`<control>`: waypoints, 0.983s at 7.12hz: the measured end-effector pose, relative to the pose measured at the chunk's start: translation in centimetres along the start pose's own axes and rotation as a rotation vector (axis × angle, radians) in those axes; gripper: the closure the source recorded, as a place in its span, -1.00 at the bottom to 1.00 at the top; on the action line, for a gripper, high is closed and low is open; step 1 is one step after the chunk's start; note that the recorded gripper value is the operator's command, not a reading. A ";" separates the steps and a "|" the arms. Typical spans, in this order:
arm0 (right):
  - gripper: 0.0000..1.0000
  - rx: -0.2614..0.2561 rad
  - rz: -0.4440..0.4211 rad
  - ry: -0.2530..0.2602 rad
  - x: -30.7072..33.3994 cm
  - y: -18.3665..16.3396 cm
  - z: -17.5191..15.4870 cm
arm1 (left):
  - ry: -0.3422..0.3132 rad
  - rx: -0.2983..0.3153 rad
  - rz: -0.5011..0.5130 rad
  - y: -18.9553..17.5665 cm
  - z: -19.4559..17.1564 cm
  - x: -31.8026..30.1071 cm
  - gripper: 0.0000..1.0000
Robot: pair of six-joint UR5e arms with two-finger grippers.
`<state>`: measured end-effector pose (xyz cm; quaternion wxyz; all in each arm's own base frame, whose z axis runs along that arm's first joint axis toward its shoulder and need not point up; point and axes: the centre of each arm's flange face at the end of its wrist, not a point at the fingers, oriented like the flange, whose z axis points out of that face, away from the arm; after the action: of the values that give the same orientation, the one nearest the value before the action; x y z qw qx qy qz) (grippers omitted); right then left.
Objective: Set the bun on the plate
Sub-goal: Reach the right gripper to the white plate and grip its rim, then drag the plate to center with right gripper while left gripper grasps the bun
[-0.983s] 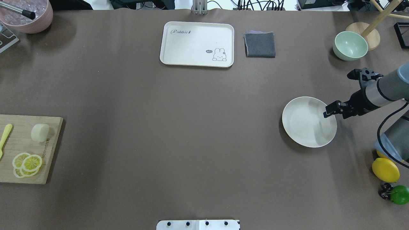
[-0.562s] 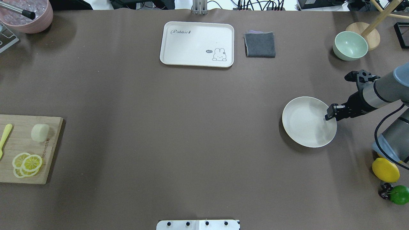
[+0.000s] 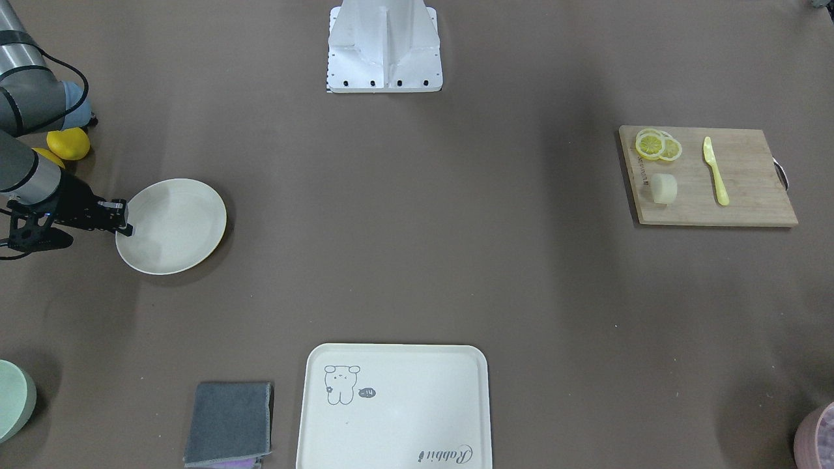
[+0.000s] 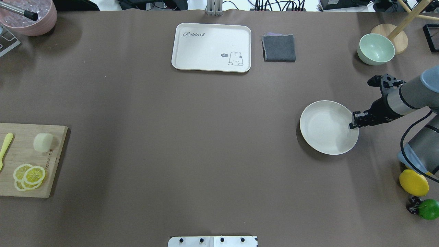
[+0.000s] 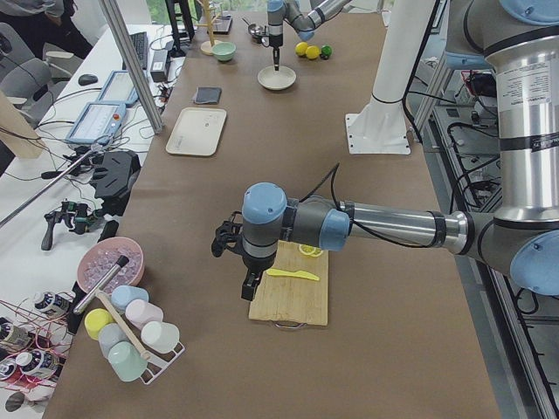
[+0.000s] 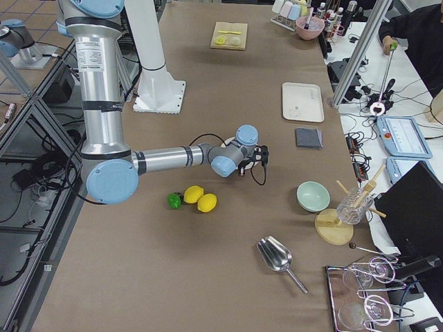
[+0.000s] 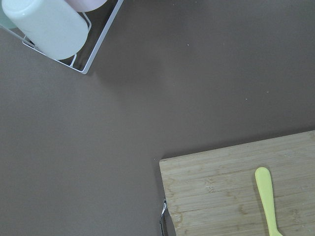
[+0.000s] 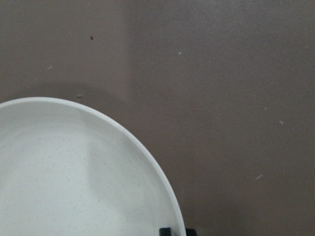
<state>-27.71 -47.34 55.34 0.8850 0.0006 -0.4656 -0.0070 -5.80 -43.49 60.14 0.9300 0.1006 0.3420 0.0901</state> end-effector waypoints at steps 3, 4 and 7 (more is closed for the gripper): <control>1.00 0.011 0.066 -0.087 -5.4 -1.6 -2.3 | 0.017 0.011 -0.118 -1.3 0.6 1.7 -0.95; 1.00 0.019 0.100 -0.118 -7.9 -2.2 -3.1 | 0.032 0.019 -0.152 -2.2 1.9 4.0 -0.95; 1.00 -0.012 0.159 -0.194 -16.7 -1.8 -2.7 | 0.120 0.017 -0.245 -3.7 8.6 14.0 -0.94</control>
<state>-35.00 -48.98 40.06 0.8336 -0.0421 -0.5474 0.0602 10.72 -44.77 56.98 0.9111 0.0603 0.4073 -0.0212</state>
